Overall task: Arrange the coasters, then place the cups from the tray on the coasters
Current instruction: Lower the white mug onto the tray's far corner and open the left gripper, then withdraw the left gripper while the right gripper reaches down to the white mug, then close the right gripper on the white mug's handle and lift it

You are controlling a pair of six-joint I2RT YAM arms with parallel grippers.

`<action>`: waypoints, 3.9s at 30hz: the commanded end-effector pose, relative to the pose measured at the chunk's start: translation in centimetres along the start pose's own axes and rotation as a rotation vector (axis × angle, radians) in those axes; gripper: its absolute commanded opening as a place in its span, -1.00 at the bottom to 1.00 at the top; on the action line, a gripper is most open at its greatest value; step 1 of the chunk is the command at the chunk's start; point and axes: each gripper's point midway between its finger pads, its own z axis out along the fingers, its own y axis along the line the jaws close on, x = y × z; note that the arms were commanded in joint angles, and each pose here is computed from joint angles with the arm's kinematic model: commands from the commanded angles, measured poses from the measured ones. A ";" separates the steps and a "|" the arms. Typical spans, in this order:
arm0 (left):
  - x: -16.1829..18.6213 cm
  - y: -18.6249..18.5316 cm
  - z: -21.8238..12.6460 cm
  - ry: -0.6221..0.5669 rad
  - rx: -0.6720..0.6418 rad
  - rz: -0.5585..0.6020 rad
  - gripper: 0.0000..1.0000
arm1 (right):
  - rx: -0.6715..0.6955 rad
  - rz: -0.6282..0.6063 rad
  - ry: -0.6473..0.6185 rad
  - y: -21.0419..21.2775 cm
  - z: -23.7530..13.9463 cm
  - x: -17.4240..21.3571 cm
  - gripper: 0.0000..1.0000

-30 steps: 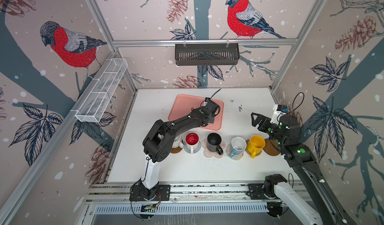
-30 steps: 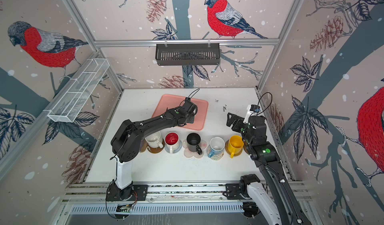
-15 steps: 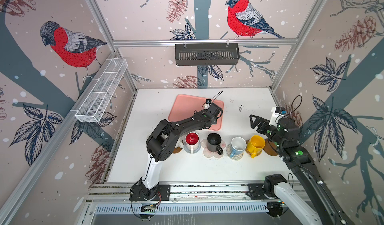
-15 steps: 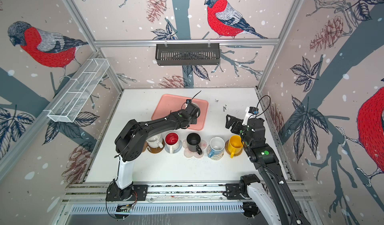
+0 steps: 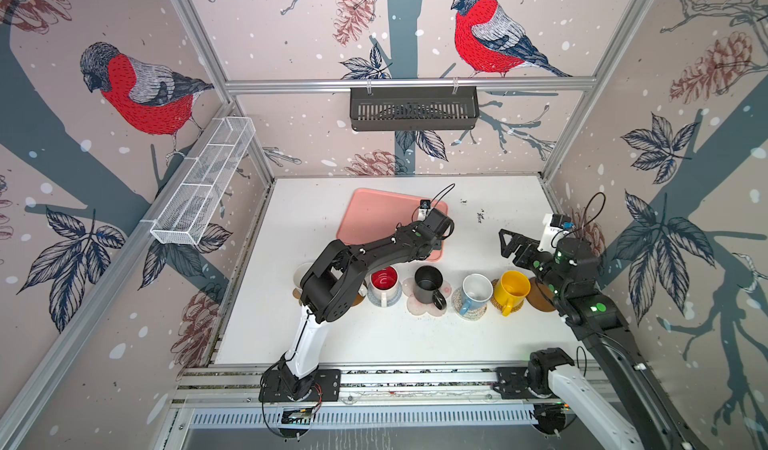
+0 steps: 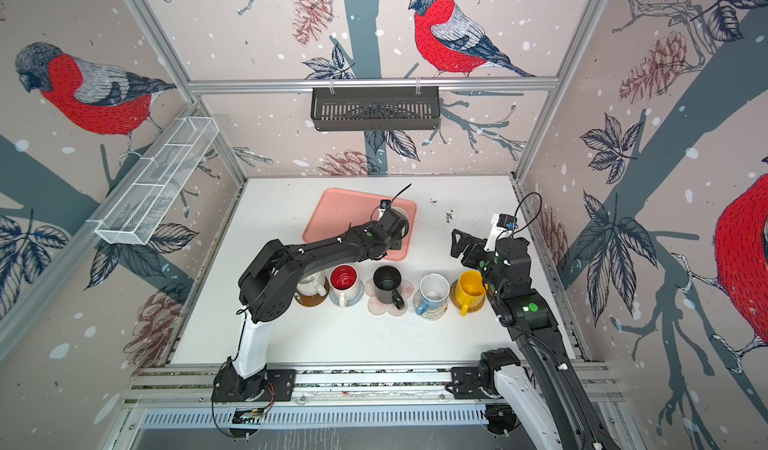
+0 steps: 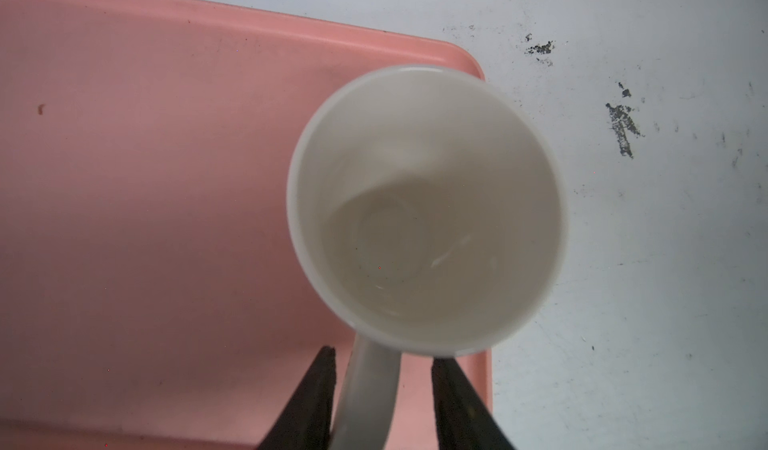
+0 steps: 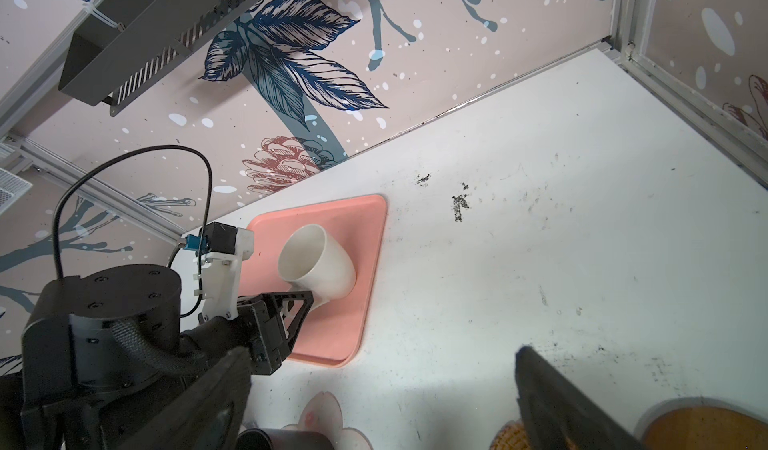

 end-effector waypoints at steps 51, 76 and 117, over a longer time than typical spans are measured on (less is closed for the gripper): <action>0.0 18.8 -25.1 -0.335 0.065 -0.252 0.83 | 0.242 0.129 0.251 10.8 14.3 12.5 0.77; 0.1 20.2 -30.0 -0.397 0.102 -0.191 0.91 | 0.399 0.001 0.341 10.2 20.3 17.5 0.39; 1.0 20.9 -27.4 -0.338 0.094 -0.196 0.91 | 0.381 -0.203 0.431 8.0 20.8 18.2 -0.55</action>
